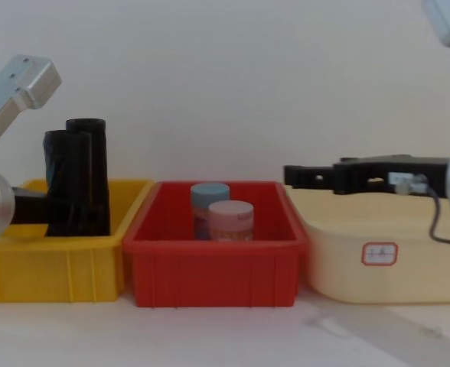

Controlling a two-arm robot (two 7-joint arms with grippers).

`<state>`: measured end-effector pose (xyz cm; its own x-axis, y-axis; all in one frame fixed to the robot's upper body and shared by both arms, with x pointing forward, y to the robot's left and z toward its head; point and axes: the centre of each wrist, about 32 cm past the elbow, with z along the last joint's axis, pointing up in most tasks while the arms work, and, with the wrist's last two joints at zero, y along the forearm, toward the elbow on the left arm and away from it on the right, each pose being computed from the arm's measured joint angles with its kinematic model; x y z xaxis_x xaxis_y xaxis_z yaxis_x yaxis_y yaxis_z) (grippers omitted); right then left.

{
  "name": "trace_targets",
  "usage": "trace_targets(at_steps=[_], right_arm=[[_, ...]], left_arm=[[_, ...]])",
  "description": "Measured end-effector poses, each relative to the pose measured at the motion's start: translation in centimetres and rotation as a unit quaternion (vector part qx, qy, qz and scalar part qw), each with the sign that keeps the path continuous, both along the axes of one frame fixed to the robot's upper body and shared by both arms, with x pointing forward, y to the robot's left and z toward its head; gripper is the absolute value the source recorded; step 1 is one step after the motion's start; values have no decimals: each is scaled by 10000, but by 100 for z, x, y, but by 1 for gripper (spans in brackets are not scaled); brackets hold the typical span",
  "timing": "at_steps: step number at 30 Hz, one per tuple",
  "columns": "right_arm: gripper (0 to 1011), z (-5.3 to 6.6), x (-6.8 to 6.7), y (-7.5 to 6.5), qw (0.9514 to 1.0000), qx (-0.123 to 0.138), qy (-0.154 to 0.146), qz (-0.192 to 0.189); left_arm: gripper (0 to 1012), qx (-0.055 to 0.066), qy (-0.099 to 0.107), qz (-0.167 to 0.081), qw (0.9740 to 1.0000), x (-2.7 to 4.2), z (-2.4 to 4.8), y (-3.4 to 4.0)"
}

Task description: Pick up the garbage bag with the one hand and transfer it to the other hand.

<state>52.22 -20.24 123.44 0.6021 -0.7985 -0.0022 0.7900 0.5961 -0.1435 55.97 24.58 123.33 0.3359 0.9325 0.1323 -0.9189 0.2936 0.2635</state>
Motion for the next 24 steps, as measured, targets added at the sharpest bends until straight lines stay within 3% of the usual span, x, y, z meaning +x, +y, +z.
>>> trace_targets(at_steps=[11, 24], right_arm=[[1000, 176, 213, 285, 9989, -286, 122, 357], [1000, 221, 388, 480, 9972, -438, 286, 526]], left_arm=[[466, 0, 0, 0, 10000, 0, 0, 0], [466, 0, 0, 0, 10000, 0, 0, 0]])
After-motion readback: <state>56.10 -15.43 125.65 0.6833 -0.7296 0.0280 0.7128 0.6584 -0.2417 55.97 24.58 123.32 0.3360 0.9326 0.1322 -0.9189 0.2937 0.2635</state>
